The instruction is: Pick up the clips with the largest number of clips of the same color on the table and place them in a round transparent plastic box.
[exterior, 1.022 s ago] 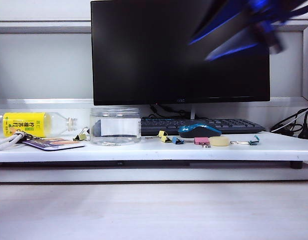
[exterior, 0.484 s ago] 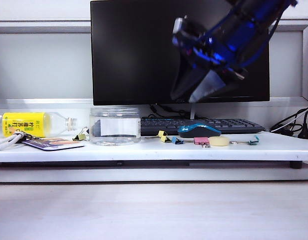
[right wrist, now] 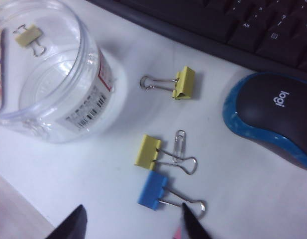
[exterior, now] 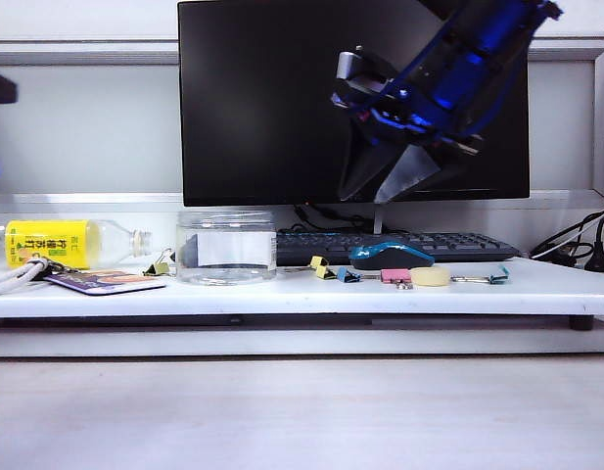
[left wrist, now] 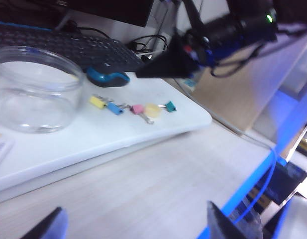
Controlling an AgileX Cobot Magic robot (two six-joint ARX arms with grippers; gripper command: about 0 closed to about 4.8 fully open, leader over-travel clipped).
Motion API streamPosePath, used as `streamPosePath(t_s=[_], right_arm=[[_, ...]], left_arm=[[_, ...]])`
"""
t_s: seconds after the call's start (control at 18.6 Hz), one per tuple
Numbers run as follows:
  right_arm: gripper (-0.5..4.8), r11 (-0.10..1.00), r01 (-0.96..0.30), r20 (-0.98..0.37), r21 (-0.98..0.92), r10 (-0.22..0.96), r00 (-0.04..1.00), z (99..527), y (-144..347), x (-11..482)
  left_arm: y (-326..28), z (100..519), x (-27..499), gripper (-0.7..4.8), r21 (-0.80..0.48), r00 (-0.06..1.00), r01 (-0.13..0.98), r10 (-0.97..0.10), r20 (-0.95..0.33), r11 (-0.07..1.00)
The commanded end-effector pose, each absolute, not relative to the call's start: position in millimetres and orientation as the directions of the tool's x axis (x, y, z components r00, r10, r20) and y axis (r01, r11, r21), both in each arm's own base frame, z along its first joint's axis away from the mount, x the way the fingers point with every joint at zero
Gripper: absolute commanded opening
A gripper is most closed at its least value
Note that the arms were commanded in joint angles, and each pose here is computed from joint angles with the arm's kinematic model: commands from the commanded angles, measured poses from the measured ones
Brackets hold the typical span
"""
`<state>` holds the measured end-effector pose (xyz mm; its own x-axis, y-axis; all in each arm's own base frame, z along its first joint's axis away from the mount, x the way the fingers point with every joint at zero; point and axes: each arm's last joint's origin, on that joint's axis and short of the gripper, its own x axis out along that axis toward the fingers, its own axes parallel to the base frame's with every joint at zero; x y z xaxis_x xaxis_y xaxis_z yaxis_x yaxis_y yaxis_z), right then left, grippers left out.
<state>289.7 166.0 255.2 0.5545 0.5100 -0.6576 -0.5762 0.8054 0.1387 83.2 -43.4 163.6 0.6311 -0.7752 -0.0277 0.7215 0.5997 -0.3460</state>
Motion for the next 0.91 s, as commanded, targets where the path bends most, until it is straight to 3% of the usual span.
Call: streamPosePath(t_s=[0.05, 0.43, 0.7, 0.91], right_arm=[[2.43, 0.807, -0.570, -0.660, 0.158, 0.516, 0.547, 256, 169, 293], [2.43, 0.790, -0.585, -0.672, 0.183, 0.535, 0.512, 247, 176, 295], [2.43, 0.786, -0.590, -0.670, 0.184, 0.540, 0.510, 246, 177, 296], [2.43, 0.772, -0.606, -0.661, 0.193, 0.559, 0.501, 247, 181, 294]], left_arm=[[-51, 168, 80, 3.73, -0.282, 0.655, 0.724, -0.756, -0.008, 0.630], [-61, 158, 74, 3.73, -0.263, 0.766, 0.583, -0.628, -0.137, 0.768], [-61, 184, 74, 3.73, -0.253, 0.773, 0.576, -0.619, -0.140, 0.777], [-70, 202, 84, 3.73, -0.228, 0.744, 0.584, -0.626, -0.234, 0.780]])
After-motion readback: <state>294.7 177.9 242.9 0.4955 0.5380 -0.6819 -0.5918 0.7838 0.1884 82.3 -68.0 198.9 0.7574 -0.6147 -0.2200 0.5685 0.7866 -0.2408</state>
